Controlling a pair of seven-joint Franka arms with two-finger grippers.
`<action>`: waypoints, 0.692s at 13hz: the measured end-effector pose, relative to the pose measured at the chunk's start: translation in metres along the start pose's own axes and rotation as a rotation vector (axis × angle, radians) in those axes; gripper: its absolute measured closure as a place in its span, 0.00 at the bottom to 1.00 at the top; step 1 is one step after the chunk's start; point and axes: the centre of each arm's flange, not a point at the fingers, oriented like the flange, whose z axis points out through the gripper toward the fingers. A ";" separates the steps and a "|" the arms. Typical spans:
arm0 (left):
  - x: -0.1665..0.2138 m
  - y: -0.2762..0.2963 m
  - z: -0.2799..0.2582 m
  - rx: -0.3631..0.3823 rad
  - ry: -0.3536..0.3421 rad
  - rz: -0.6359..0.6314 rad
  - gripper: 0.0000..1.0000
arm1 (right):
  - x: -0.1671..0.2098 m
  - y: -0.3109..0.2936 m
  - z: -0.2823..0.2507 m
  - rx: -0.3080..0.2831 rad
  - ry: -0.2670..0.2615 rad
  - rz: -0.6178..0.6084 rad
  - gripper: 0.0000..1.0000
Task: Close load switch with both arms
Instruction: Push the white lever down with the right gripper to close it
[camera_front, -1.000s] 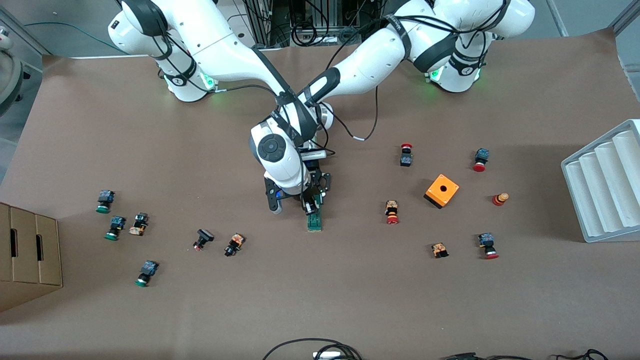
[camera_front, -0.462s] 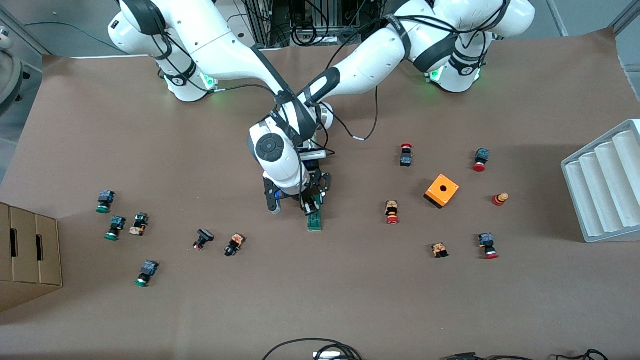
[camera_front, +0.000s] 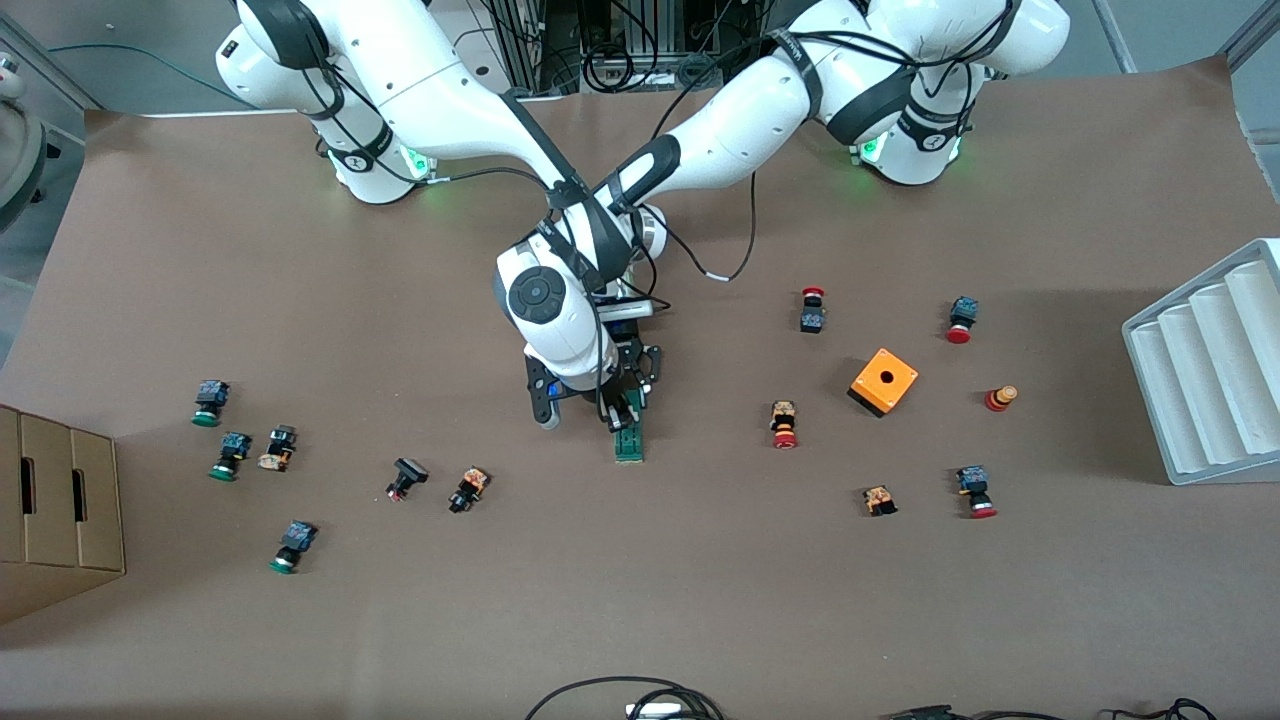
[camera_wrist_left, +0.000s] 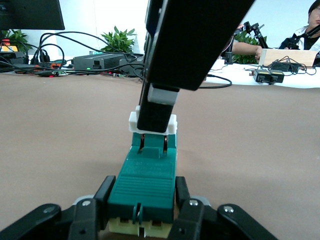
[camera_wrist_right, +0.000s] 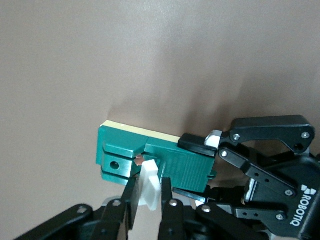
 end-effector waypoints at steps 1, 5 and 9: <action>0.000 0.000 0.000 0.000 0.000 0.000 0.46 | 0.000 -0.002 -0.002 0.007 -0.002 0.002 0.81; 0.000 0.000 0.000 0.000 0.000 0.000 0.46 | 0.003 -0.007 -0.005 0.015 -0.004 0.007 0.82; 0.000 0.000 0.000 0.000 0.000 0.000 0.46 | 0.003 -0.008 -0.005 0.017 -0.004 0.007 0.83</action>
